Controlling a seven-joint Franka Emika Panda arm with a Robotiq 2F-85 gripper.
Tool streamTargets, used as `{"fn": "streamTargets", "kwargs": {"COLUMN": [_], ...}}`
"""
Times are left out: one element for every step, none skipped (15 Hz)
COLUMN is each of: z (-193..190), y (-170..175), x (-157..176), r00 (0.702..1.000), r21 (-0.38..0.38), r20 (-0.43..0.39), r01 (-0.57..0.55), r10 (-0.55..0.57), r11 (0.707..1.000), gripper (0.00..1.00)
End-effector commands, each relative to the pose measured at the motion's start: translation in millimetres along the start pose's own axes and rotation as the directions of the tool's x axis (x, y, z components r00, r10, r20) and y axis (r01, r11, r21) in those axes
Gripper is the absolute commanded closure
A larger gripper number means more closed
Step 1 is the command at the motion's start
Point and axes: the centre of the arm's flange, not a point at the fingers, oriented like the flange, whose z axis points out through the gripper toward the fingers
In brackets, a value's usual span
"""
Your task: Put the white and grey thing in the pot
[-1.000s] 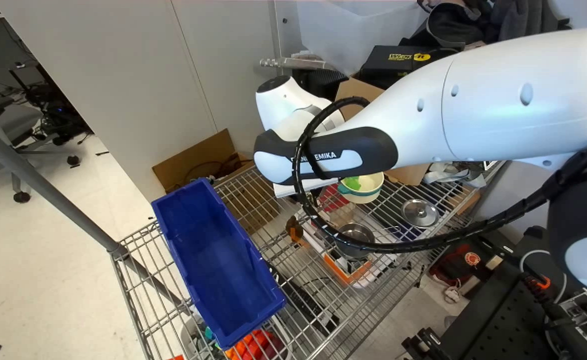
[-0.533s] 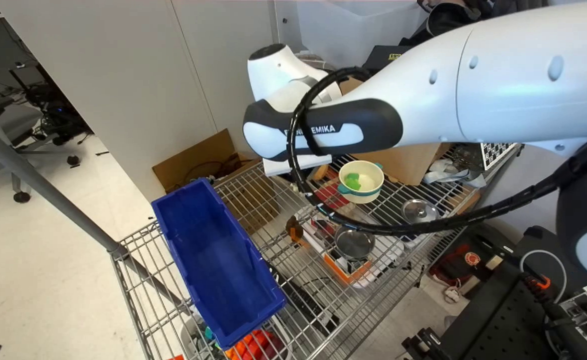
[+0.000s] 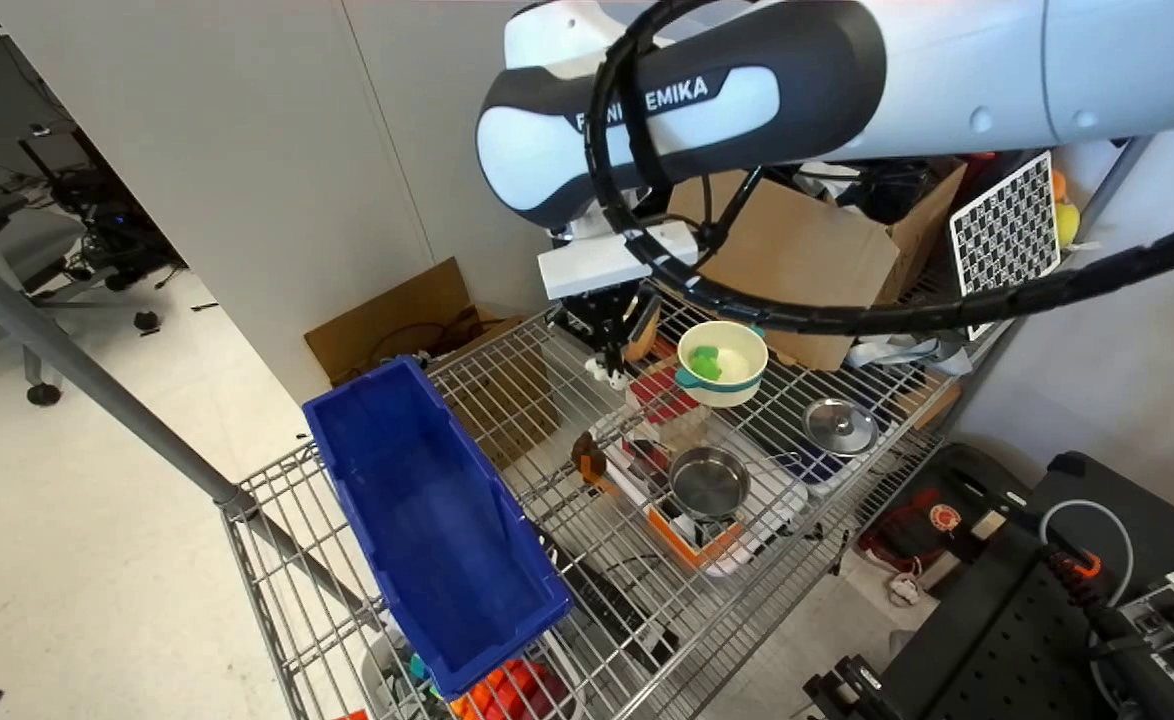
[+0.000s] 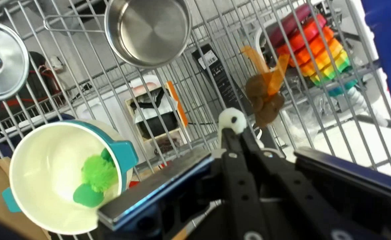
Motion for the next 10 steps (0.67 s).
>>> {"fn": "streamTargets", "kwargs": {"z": [22.6, 31.8, 40.5, 50.1, 59.8, 69.9, 78.9, 86.6, 92.3, 97.0], "y": [33.2, 39.0, 44.2, 50.1, 55.5, 60.2, 64.6, 68.9, 71.6, 73.6], "x": [-50.3, -56.1, -61.3, -65.7, -69.8, -73.8, -77.1, -80.2, -82.3, -83.6], "r00": [0.994, 0.991, 0.988, 0.984, 0.979, 0.974, 0.971, 0.968, 0.965, 0.963], "r21": [-0.025, -0.048, -0.068, -0.084, -0.098, -0.114, -0.128, -0.14, -0.146, -0.151], "r20": [0.108, 0.131, 0.154, 0.178, 0.206, 0.225, 0.238, 0.25, 0.261, 0.268], "r01": [0.029, 0.022, 0.015, 0.012, 0.011, 0.014, 0.013, 0.015, 0.021, 0.026], "r10": [-0.027, -0.016, -0.004, 0.003, 0.01, 0.013, 0.019, 0.021, 0.018, 0.016], "r11": [0.999, 0.999, 0.998, 0.996, 0.995, 0.993, 0.992, 0.99, 0.989, 0.988], "gripper": [0.99, 0.99, 0.99, 0.99, 0.99, 0.99, 0.99, 0.99, 0.99, 0.99]}}
